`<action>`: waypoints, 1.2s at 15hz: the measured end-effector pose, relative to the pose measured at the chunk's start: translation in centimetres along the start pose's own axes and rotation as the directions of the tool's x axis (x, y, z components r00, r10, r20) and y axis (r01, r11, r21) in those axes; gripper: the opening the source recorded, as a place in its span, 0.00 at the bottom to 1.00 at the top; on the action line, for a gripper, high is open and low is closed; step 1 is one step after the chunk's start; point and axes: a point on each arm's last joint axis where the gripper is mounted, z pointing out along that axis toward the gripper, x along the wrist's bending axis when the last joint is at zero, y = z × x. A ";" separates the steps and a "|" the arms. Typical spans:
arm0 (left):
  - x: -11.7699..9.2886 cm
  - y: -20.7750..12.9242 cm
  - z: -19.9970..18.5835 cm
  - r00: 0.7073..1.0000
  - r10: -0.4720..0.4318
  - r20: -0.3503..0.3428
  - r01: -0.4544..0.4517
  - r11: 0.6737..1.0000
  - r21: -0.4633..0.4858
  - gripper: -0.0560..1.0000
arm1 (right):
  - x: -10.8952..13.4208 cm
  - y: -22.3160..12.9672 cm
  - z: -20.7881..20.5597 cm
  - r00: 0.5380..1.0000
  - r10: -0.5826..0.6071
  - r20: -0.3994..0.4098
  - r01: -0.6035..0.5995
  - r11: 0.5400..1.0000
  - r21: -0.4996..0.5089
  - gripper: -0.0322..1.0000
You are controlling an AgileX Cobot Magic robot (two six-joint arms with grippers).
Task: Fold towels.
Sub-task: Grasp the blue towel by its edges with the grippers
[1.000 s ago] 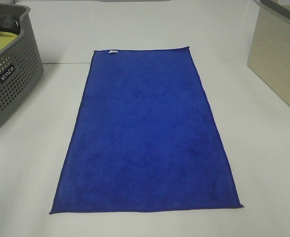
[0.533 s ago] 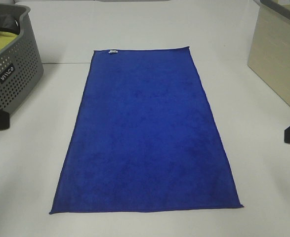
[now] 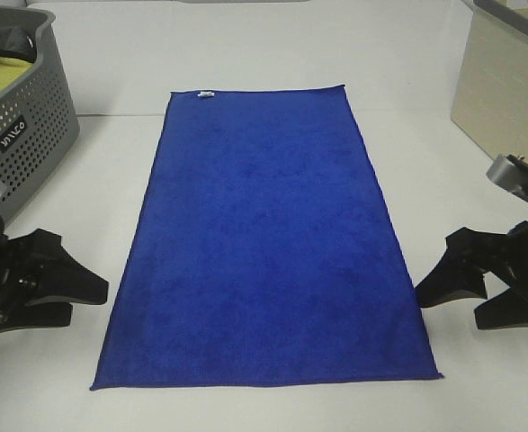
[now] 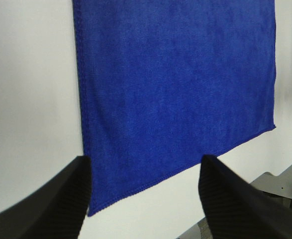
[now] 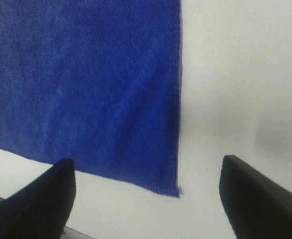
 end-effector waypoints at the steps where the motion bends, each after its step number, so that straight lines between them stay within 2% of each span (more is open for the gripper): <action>1: 0.0 0.1 1.1 1.000 0.008 -0.006 -0.007 1.000 0.019 0.63 | -0.1 0.7 0.7 1.000 -0.001 -0.015 0.001 1.000 0.005 0.76; 3: -0.1 0.3 2.9 0.999 0.021 -0.049 -0.019 0.999 0.041 0.63 | -0.5 1.6 1.9 1.000 0.007 -0.025 -0.006 1.000 0.022 0.76; 6: 0.1 1.0 4.2 0.997 0.019 -0.079 -0.016 0.999 0.047 0.63 | -1.2 1.4 3.8 0.999 0.031 -0.012 -0.030 0.996 0.086 0.76; 8: 0.6 1.2 4.9 0.996 0.007 -0.093 -0.002 0.999 0.053 0.63 | 0.0 1.3 4.8 1.000 -0.016 -0.009 0.017 0.996 0.089 0.75; 10: 0.6 1.4 5.3 0.997 -0.015 -0.075 0.020 0.998 0.059 0.62 | 1.5 1.6 5.9 0.998 -0.054 -0.015 0.055 0.994 0.093 0.75; 12: 0.2 1.4 6.2 0.999 -0.026 -0.025 0.029 0.995 0.095 0.62 | 2.3 2.3 6.8 0.999 -0.038 -0.026 0.040 0.994 0.097 0.72; 13: -0.1 1.4 6.6 1.000 -0.024 -0.005 0.024 0.993 0.113 0.62 | 2.3 2.6 7.0 1.000 -0.006 -0.026 0.009 0.995 0.098 0.68; 14: -0.2 1.4 6.8 1.000 -0.022 0.000 0.022 0.993 0.120 0.59 | 2.2 2.8 7.3 1.000 0.021 -0.019 -0.019 0.995 0.098 0.58; 15: -0.2 1.4 6.8 1.000 -0.022 0.000 0.022 0.993 0.120 0.59 | 2.2 2.8 7.3 1.000 0.021 -0.019 -0.019 0.995 0.098 0.58; 16: 0.1 1.3 7.0 0.999 -0.023 -0.025 0.026 0.992 0.122 0.39 | 1.9 2.8 7.5 0.999 0.036 0.005 -0.036 0.995 0.091 0.33; 17: 0.1 1.3 7.0 0.999 -0.023 -0.025 0.026 0.992 0.122 0.39 | 1.9 2.8 7.5 0.999 0.036 0.005 -0.036 0.995 0.091 0.33; 18: 0.3 1.3 7.1 0.999 -0.024 -0.037 0.028 0.992 0.123 0.26 | 1.8 2.8 7.6 0.999 0.030 0.014 -0.031 0.995 0.092 0.20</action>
